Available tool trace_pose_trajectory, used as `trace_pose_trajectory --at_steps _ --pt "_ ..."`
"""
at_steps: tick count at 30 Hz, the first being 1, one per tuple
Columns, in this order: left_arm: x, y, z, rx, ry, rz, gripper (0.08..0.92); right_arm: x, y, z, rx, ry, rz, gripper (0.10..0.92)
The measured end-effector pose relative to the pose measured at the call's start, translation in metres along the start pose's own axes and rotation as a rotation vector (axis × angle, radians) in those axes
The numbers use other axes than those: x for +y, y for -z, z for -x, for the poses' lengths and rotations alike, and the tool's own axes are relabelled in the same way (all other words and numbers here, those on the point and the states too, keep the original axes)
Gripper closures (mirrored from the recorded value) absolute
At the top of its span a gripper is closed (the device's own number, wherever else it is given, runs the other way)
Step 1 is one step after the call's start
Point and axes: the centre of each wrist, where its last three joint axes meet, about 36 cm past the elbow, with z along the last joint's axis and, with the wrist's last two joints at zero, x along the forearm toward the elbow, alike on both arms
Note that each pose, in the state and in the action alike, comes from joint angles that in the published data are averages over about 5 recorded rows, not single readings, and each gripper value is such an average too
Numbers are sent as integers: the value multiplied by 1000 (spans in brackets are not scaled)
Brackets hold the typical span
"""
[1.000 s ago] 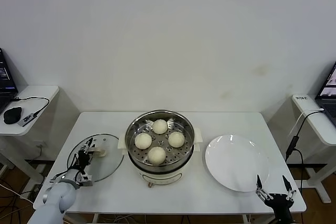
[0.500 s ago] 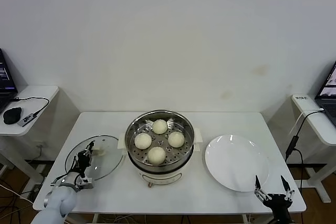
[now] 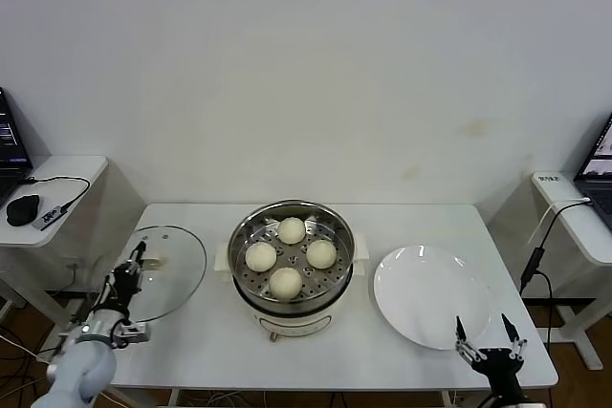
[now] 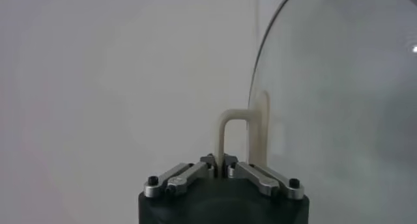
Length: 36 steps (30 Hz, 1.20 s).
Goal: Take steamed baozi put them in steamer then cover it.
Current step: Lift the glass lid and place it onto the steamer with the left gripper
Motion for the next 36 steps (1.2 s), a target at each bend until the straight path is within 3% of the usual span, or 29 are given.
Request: trace_pose_trajectory --at_steps 7,14,22,36 --pt "51 -5 -19 28 14 14 856 3 0 2 2 25 -13 200" --pt "96 16 -29 26 35 -24 856 9 0 1 1 35 -30 200" --pt "137 69 -36 -36 41 -77 856 20 1 -1 -3 43 -58 200" --pt "159 174 -28 -130 -10 -124 856 31 -9 2 32 27 -155 200"
